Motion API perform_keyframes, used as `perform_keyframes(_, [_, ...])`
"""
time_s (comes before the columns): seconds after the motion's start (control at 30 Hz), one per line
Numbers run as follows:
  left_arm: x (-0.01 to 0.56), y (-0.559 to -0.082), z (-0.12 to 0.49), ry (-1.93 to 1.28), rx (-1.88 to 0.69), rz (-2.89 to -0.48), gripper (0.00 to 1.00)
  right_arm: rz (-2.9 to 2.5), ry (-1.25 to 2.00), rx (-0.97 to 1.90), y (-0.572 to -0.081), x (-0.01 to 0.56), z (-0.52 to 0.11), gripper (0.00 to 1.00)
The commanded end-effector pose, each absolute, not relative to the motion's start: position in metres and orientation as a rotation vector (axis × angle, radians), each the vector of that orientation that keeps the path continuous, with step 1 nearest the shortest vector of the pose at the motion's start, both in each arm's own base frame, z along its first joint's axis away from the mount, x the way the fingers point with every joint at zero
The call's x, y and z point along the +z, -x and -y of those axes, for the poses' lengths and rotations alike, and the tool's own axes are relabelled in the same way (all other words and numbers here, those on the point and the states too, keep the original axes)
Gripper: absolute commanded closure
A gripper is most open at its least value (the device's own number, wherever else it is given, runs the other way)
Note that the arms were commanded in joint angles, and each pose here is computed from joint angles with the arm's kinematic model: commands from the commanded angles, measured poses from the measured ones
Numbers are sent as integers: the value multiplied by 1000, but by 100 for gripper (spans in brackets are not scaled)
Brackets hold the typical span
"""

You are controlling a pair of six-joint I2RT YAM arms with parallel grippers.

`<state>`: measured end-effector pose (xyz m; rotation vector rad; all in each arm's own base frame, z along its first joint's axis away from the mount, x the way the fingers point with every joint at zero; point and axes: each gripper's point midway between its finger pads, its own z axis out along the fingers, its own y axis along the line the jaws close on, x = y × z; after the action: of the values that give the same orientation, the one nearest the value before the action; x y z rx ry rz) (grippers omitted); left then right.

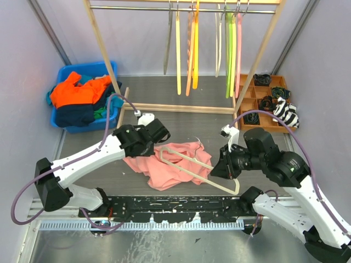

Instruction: Place the t-shirt on the hanger

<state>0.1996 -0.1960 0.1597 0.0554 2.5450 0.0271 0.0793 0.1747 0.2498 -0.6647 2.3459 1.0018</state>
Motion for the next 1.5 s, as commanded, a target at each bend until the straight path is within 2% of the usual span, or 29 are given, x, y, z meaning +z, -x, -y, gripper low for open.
perform_keyframes(0.0, [172,-205,196,-34,39,-2524,100,-2295,697,1057,-72,261,-177,99])
perform_keyframes(0.67, [191,-205,198,-70,7,-2514,100,-2225,772,1178,-91,271,-211,99])
perform_keyframes(0.87, [192,-199,201,-95,-15,-2540,100,-2208,732,1008,-120,275,-207,99])
perform_keyframes(1.03, [192,-196,201,-113,-22,-2555,100,-2162,738,984,-134,284,-213,99])
perform_keyframes(1.47, [213,-201,194,-160,31,-2518,100,-2144,881,1264,-90,272,-225,99])
